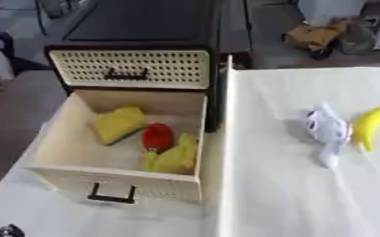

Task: Pick up objects from table and place into drawer.

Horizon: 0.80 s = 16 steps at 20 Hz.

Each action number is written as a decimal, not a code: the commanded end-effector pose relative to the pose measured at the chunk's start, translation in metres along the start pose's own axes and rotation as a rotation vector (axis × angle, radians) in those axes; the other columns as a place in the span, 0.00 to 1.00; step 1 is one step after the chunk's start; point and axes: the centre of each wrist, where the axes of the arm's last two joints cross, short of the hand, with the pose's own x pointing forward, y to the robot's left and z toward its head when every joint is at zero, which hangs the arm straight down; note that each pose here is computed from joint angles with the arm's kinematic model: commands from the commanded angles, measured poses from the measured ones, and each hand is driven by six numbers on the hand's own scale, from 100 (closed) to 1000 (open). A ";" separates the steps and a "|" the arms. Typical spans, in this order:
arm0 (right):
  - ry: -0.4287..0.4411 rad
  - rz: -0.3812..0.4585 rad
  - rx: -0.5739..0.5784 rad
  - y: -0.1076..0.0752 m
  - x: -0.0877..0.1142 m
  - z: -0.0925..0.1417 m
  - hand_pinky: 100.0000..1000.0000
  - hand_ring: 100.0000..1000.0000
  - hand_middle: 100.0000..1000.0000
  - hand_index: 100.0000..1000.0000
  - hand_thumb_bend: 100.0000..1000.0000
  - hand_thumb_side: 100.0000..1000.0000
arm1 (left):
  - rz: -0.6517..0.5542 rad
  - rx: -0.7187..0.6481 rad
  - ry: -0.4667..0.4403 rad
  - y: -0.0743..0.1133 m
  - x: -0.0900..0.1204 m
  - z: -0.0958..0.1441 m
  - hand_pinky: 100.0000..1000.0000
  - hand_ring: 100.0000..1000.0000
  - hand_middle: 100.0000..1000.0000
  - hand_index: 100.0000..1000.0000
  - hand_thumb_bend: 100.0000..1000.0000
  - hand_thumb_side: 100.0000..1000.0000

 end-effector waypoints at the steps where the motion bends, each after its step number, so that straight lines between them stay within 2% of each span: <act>1: -0.014 0.018 0.021 0.000 0.007 -0.005 0.69 0.81 0.57 0.67 0.16 1.00 | -0.078 0.011 -0.021 0.013 -0.007 0.000 0.00 0.11 0.54 0.92 0.00 0.59; 8: 0.003 0.016 0.020 0.000 0.005 -0.003 0.69 0.82 0.56 0.67 0.17 1.00 | -0.194 0.049 -0.035 0.021 -0.012 -0.006 0.00 0.13 0.57 0.93 0.00 0.59; 16: 0.004 0.015 0.011 0.000 0.005 -0.002 0.69 0.82 0.56 0.67 0.17 1.00 | -0.234 0.043 -0.012 0.024 -0.014 -0.011 0.00 0.14 0.63 0.95 0.00 0.59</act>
